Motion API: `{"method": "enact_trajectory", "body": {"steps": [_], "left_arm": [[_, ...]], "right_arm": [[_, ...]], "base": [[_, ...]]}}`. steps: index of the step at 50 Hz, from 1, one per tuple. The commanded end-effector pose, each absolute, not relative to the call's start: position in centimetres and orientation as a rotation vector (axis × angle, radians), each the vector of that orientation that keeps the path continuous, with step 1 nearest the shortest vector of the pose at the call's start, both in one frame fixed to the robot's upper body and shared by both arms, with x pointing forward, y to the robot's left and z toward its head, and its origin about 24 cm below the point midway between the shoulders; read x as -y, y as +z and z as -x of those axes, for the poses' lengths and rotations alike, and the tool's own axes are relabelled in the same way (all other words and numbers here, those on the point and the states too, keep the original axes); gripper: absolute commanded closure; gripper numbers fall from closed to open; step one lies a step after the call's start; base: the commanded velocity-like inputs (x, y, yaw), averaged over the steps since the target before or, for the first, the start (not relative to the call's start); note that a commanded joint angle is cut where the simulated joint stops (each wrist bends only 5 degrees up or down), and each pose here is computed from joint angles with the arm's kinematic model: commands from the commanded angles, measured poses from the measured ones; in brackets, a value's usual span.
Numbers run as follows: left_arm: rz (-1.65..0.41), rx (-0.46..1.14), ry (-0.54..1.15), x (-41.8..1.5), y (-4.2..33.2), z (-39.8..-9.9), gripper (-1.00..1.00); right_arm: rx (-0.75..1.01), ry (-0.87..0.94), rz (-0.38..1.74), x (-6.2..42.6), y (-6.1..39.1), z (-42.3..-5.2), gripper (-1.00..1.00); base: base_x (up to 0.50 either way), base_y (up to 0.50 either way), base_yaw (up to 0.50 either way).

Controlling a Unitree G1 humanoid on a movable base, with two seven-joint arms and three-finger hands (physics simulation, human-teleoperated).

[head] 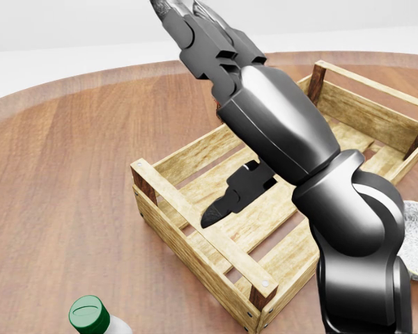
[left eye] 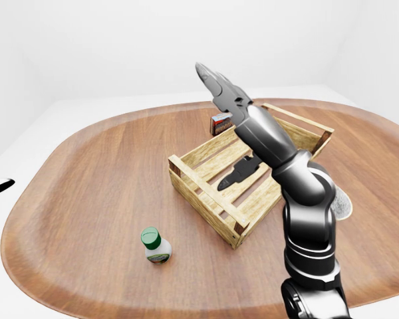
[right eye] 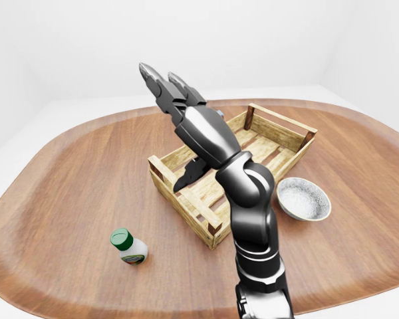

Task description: Pick up the salad dressing and put it in the tray.

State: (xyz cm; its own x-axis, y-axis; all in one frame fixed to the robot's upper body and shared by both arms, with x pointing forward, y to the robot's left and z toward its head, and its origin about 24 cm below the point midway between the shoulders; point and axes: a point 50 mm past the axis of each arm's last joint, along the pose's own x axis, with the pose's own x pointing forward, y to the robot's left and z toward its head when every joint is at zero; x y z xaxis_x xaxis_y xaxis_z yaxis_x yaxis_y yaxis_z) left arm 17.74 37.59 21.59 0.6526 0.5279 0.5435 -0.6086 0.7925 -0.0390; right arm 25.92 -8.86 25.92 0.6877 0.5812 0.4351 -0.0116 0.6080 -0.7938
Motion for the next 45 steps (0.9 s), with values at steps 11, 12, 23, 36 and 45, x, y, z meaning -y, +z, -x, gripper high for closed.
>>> {"method": "enact_trajectory", "body": {"steps": [11, 12, 23, 36, 45], "left_arm": [[-0.154, 0.588, 0.648, -37.5, 22.0, -17.5, -1.0], [-0.154, 0.588, 0.648, -37.5, 22.0, -17.5, -1.0], [-0.154, 0.593, 0.653, -37.6, 22.1, -17.3, -1.0], [-0.154, 0.605, 0.654, -37.5, 22.3, -17.2, -1.0], [-0.15, 0.6, 0.651, -37.5, 22.2, -17.3, -1.0]], "right_arm": [[0.553, 0.624, 0.748, 3.0, 20.7, -27.7, -1.0], [0.54, 0.641, 0.738, 2.7, 20.3, -27.7, -1.0], [0.402, 0.787, 0.692, -0.1, 16.2, -26.7, -1.0], [0.27, 0.908, 0.72, -1.7, 12.6, -25.6, -1.0], [0.156, 0.993, 0.807, -2.9, 10.2, -25.7, -1.0]], "base": [[0.0, 0.0, 0.0], [0.0, 0.0, 0.0], [0.0, 0.0, 0.0], [0.0, 0.0, 0.0], [0.0, 0.0, 0.0]]}}
